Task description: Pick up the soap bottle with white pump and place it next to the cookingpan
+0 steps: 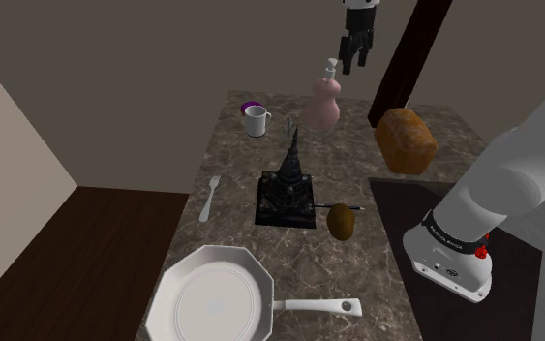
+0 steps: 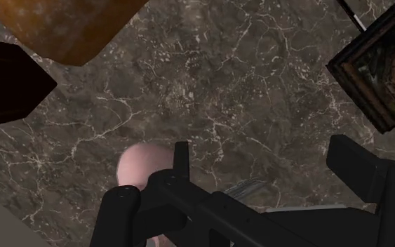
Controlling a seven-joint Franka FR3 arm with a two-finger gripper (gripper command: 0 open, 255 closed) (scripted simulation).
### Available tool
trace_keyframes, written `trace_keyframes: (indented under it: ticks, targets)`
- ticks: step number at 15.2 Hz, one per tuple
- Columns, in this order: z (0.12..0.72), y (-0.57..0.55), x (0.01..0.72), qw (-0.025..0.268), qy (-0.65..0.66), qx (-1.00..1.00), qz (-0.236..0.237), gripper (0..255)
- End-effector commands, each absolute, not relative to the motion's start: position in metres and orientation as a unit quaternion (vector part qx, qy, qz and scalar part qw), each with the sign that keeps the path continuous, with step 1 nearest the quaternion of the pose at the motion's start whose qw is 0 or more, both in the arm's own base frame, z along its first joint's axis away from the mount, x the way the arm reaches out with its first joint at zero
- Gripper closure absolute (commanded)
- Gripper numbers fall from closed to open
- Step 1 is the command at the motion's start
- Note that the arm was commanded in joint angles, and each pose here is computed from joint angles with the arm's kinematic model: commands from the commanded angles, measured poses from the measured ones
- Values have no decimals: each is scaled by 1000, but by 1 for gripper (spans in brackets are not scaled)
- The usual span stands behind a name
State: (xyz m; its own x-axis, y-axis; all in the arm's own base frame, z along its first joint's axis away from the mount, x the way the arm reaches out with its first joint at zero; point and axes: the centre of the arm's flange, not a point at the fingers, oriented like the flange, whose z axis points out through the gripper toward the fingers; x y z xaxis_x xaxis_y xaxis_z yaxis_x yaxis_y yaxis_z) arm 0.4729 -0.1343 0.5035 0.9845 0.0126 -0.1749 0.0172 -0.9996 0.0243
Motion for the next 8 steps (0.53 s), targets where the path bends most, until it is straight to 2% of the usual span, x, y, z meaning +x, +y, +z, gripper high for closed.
trace_keyframes:
  ticks: [1,8]
  targets:
    - [498,-148,495,14,6,996,-85,0]
    - [487,-199,568,17,1,997,-76,0]
